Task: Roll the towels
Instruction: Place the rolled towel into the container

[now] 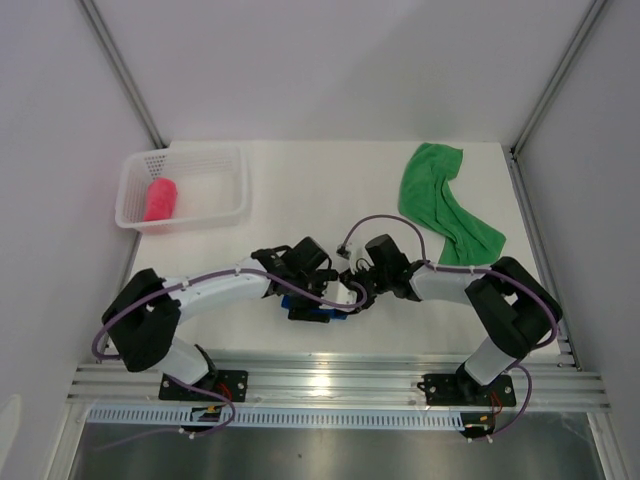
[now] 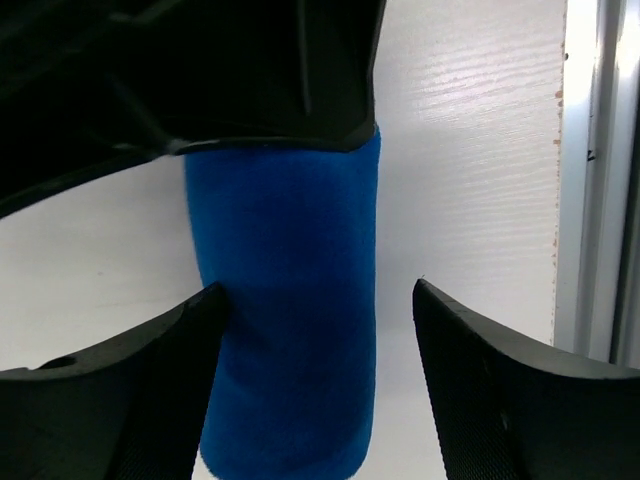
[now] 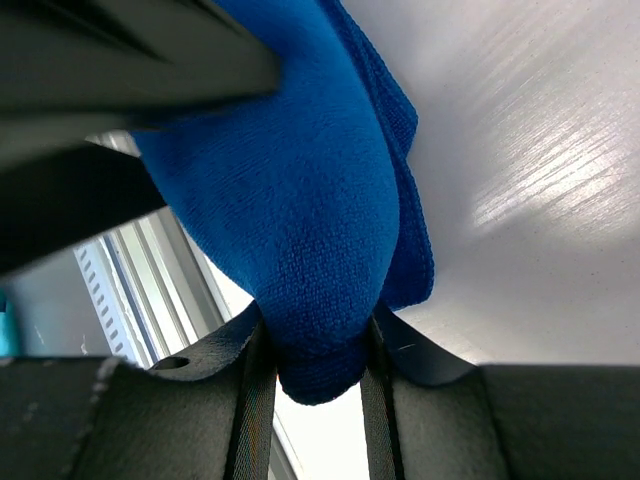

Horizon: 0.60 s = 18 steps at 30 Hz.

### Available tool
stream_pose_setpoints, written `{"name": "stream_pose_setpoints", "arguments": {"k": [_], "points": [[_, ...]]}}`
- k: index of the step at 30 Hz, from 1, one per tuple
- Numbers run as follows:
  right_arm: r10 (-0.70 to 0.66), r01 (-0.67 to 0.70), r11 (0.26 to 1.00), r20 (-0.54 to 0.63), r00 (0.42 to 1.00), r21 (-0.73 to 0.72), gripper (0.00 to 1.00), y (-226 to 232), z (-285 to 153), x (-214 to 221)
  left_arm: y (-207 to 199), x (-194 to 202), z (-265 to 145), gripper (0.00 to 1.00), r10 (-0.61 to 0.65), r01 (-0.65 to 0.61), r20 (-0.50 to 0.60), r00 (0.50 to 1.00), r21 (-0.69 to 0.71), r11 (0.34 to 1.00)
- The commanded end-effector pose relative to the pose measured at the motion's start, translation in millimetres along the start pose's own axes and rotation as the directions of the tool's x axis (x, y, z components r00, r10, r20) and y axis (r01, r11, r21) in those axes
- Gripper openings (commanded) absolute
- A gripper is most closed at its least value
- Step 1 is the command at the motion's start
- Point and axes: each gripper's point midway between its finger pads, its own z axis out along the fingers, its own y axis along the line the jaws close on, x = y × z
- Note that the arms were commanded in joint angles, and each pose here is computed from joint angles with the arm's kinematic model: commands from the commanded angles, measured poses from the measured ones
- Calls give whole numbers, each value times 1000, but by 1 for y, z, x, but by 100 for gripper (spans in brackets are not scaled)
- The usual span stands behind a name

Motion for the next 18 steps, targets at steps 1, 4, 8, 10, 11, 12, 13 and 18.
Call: {"name": "stream_pose_setpoints", "arguments": {"k": [1,4,8,10,11,12,13,18], "points": [[28,-29,1000,-27,999,-3,15,0,0,0,-3,11,20,76,29,-29,-32,999,1,1000],[35,-35,999,-49,998,9,17,-2,0,1,-1,15,31,72,-4,3,-48,999,-12,1000],[42,-41,999,-48,998,18,20,-4,-1,0,-2,24,43,62,-74,73,-74,994,-27,997],[42,-42,999,-41,998,23,23,-2,-3,-2,-1,25,46,54,-82,80,-71,994,-35,996],[50,-49,998,-44,998,29,30,-3,-5,-2,-6,32,49,51,-95,92,-85,992,-30,995],[55,-54,998,-43,998,35,34,-3,-6,-3,-7,34,51,47,-98,96,-90,991,-31,995],[53,-52,998,-34,998,33,44,-1,-8,-6,-8,37,53,43,-102,99,-96,990,-27,995],[90,-87,991,-22,996,100,57,-14,-24,-13,-19,53,58,43,-126,125,-142,982,-15,992]]}}
